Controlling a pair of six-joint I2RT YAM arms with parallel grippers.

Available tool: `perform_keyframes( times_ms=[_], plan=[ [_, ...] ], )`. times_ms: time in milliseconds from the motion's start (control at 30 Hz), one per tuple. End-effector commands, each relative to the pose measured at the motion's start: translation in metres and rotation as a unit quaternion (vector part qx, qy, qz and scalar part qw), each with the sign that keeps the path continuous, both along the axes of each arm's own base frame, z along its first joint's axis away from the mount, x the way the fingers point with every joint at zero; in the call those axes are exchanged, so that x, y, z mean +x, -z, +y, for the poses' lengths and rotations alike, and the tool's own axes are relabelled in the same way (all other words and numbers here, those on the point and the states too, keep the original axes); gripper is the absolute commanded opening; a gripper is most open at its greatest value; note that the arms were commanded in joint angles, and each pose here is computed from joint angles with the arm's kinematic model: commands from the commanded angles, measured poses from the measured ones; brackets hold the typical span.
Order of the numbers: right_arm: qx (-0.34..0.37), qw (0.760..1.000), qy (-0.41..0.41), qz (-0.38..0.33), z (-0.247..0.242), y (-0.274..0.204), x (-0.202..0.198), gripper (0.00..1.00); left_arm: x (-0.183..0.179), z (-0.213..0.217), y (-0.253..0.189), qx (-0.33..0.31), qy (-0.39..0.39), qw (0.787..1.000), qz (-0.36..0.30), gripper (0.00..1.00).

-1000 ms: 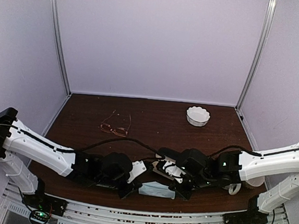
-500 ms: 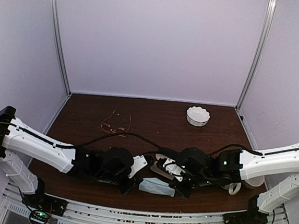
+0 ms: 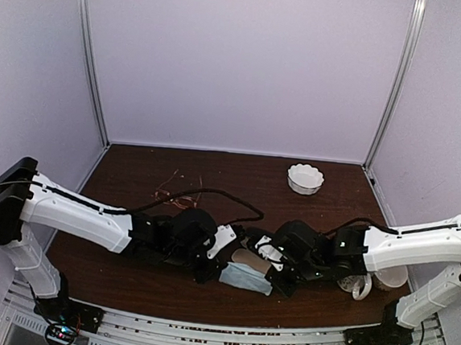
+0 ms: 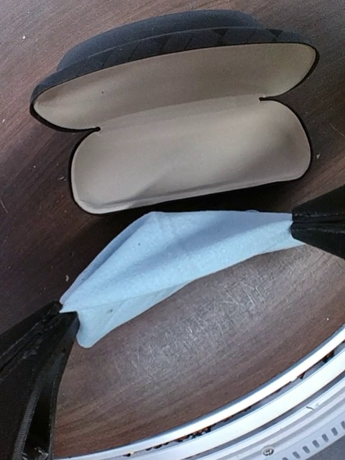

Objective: Organize the sunglasses
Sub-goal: Place the folded cleaning cloth in the sunglasses case.

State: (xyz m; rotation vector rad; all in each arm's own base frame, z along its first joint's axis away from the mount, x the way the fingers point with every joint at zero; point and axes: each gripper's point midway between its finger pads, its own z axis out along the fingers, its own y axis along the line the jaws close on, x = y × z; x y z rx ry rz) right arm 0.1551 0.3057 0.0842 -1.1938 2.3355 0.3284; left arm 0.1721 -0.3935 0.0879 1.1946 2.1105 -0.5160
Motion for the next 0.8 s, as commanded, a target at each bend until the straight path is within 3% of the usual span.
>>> perform_keyframes(
  times_ms=[0, 767],
  plan=[
    [-0.018, 1.0, 0.017, -0.005, -0.005, 0.004, 0.011, 0.0, 0.011, -0.013, -0.002, -0.003, 0.018, 1.0, 0.005, 0.0],
    [-0.046, 0.997, 0.063, 0.006, -0.029, 0.021, 0.043, 0.0, 0.055, -0.036, 0.021, 0.019, 0.039, 0.998, 0.039, 0.0]
  ],
)
